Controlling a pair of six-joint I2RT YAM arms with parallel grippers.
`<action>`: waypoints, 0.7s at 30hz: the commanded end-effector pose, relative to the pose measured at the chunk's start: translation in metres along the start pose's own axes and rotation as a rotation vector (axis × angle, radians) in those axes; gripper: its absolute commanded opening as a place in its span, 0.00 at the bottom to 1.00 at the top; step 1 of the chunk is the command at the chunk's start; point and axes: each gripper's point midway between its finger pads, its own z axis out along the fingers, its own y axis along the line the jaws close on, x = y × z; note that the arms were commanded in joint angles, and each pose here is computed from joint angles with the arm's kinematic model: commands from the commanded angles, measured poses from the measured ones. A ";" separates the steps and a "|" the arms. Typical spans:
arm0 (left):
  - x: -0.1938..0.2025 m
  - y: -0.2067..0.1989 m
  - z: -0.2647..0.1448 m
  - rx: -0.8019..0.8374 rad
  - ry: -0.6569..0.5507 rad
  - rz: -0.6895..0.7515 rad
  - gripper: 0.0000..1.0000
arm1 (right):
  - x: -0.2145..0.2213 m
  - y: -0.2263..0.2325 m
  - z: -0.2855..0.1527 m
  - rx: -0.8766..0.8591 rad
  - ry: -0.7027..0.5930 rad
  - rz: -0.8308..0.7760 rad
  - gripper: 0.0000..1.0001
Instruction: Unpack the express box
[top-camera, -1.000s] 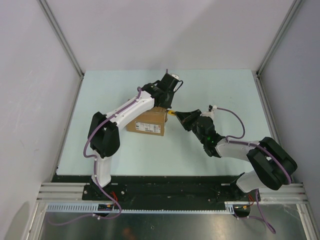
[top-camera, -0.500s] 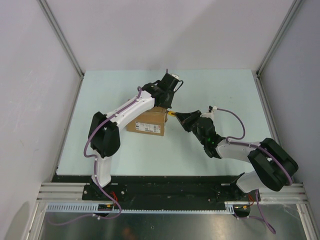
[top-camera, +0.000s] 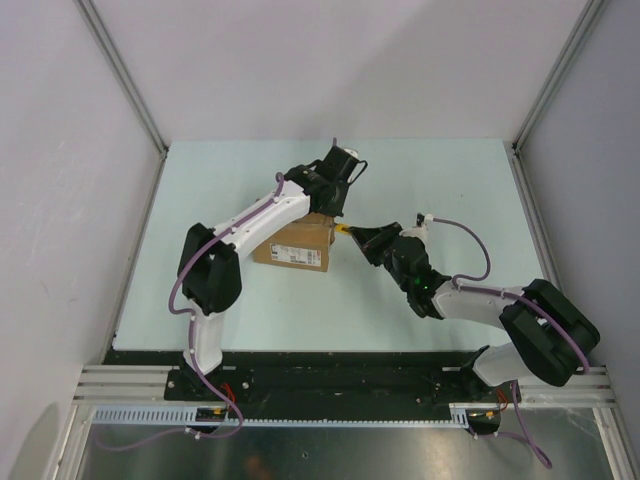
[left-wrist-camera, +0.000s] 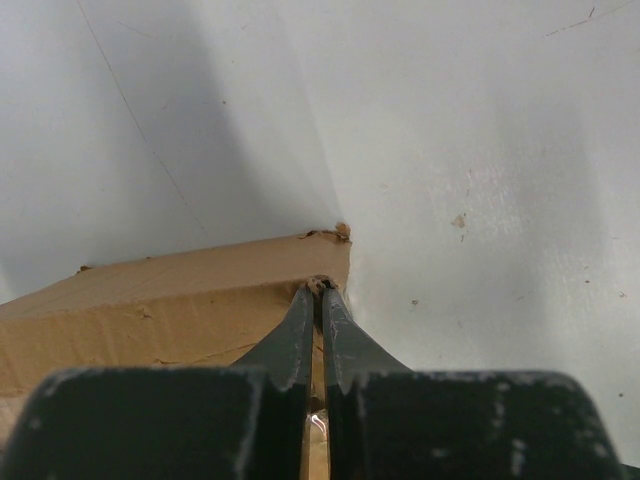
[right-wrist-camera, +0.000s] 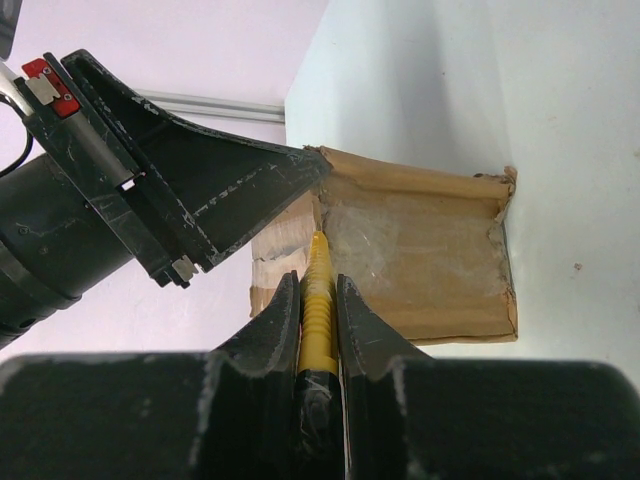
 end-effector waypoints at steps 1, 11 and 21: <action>0.105 0.019 0.050 -0.095 0.355 0.053 0.04 | 0.070 0.009 -0.031 -0.045 0.304 -0.001 0.00; 0.104 0.026 0.054 -0.104 0.359 0.049 0.04 | 0.081 0.004 -0.037 -0.019 0.330 -0.003 0.00; 0.103 0.029 0.054 -0.108 0.357 0.054 0.04 | 0.084 0.004 -0.047 -0.019 0.325 -0.004 0.00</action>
